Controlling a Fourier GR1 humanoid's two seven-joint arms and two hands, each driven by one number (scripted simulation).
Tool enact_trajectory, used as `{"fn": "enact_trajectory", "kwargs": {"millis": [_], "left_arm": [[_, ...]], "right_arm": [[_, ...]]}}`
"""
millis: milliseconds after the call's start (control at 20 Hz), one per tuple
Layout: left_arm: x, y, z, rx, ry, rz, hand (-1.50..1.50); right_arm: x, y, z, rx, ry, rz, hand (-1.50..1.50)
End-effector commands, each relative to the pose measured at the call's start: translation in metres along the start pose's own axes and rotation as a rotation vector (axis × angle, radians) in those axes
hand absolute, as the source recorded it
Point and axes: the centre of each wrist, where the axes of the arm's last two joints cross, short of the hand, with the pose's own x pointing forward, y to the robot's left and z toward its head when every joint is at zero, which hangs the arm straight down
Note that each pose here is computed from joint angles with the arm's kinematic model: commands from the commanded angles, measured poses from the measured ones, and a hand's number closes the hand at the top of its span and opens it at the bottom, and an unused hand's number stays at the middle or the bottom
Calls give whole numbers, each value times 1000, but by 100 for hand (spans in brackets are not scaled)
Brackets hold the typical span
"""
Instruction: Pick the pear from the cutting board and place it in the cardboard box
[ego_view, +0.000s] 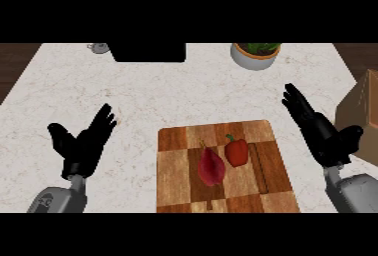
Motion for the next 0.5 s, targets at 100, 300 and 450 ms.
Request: {"fn": "enact_trajectory", "kwargs": {"millis": [100, 300, 450], "left_arm": [[11, 33, 3, 69, -114, -234, 0], [7, 45, 8, 93, -76, -276, 0], [12, 66, 16, 115, -129, -457, 0]], "right_arm": [[-19, -6, 41, -211, -304, 95, -150], [30, -3, 19, -482, -615, -203, -150], [-66, -28, 94, -796, -408, 210, -150]]}}
